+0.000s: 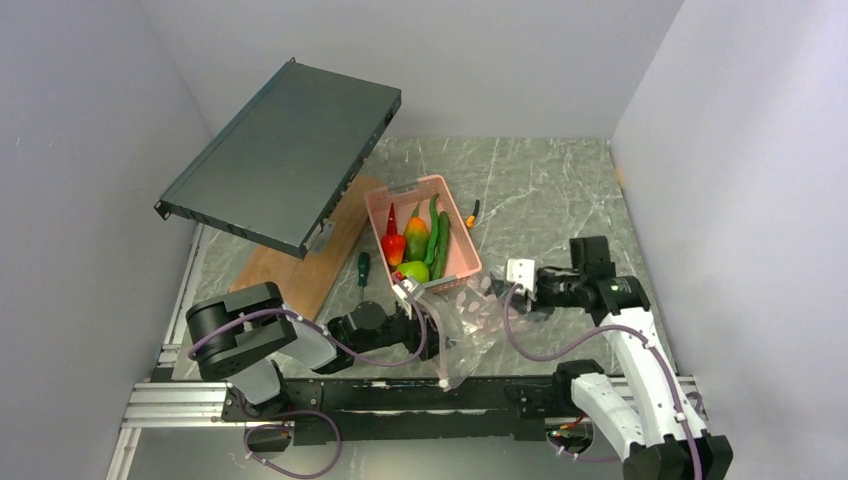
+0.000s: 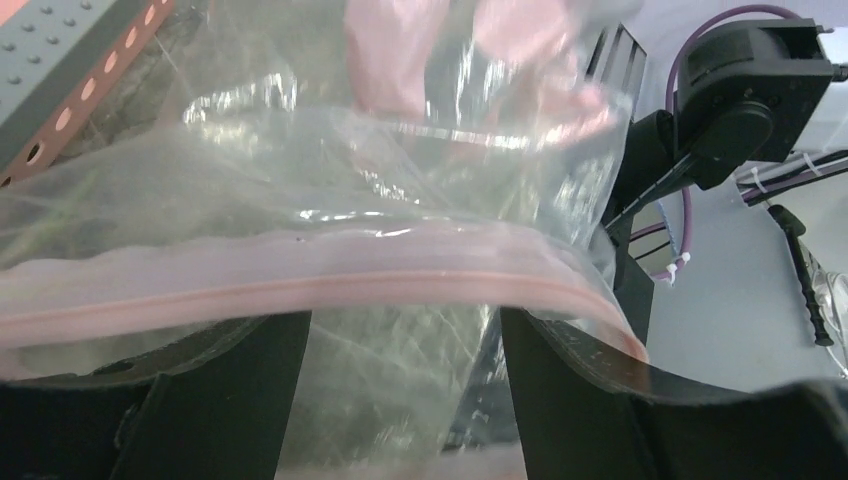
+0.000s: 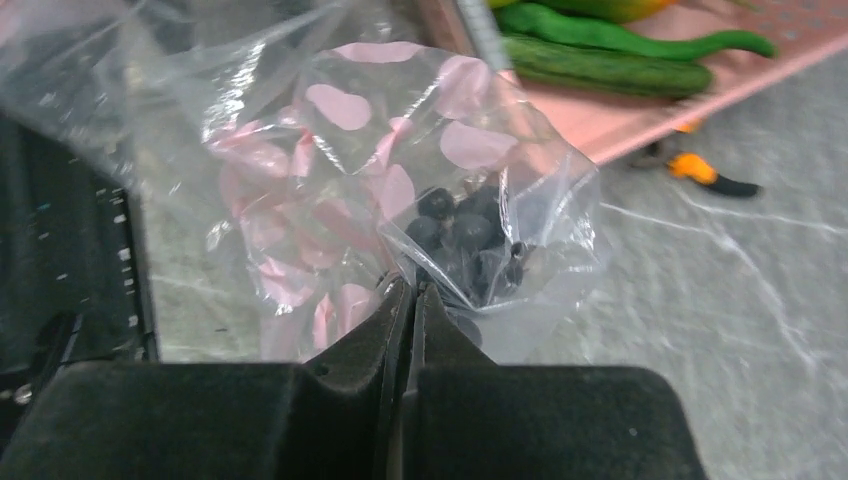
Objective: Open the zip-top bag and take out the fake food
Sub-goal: Pick up the fake fruit from the zipper food storage bag.
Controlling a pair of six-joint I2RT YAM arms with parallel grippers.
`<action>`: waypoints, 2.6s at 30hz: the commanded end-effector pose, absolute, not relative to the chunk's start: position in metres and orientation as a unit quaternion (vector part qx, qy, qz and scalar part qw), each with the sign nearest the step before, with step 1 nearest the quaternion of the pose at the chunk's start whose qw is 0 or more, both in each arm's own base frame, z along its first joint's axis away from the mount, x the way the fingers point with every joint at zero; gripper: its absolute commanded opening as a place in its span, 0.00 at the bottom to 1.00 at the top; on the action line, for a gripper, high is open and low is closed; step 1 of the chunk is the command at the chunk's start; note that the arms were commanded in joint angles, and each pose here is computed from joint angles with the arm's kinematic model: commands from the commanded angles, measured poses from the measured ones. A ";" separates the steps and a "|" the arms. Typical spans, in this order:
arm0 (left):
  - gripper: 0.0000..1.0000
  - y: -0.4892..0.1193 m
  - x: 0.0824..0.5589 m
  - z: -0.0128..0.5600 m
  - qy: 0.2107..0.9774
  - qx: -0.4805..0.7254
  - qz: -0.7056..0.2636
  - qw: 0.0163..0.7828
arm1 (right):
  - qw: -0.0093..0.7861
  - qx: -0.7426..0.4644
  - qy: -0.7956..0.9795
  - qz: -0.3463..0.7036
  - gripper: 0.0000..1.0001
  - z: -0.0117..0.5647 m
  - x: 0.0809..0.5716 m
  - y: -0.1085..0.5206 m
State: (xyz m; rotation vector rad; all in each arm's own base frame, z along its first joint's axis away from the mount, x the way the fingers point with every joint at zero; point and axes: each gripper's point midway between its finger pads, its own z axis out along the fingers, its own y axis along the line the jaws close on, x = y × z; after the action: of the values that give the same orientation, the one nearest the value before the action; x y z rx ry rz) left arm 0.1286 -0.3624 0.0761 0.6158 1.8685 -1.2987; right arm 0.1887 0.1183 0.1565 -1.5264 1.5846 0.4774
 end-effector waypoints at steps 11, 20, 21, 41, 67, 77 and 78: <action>0.75 -0.379 0.135 0.091 0.714 0.227 -0.531 0.396 | 0.325 -0.624 0.693 0.159 0.51 0.092 0.180 0.111; 0.75 -0.387 0.129 0.089 0.711 0.247 -0.532 0.387 | 0.287 -0.548 0.769 0.161 0.72 0.080 0.205 0.107; 0.75 -0.387 0.129 0.089 0.712 0.247 -0.531 0.387 | 0.277 -0.544 0.776 0.157 0.72 0.073 0.206 0.105; 0.75 -0.386 0.133 0.075 0.725 0.235 -0.518 0.388 | 0.230 -0.579 0.764 0.167 0.41 0.036 0.199 0.113; 0.69 -0.389 0.126 0.063 0.727 0.256 -0.518 0.371 | 0.263 -0.689 0.618 0.271 0.40 0.054 0.145 0.143; 0.69 -0.393 0.129 0.054 0.736 0.264 -0.506 0.364 | 0.248 -0.671 0.669 0.201 0.70 0.033 0.168 0.131; 0.69 -0.394 0.129 0.054 0.736 0.265 -0.506 0.364 | 0.240 -0.673 0.672 0.196 0.69 0.030 0.168 0.131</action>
State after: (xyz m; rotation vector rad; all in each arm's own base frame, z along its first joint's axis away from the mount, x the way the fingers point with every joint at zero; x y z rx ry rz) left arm 0.1282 -0.3843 0.0485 0.6533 1.9285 -1.2847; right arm 0.1586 0.1325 0.0401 -1.8377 1.7895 0.6072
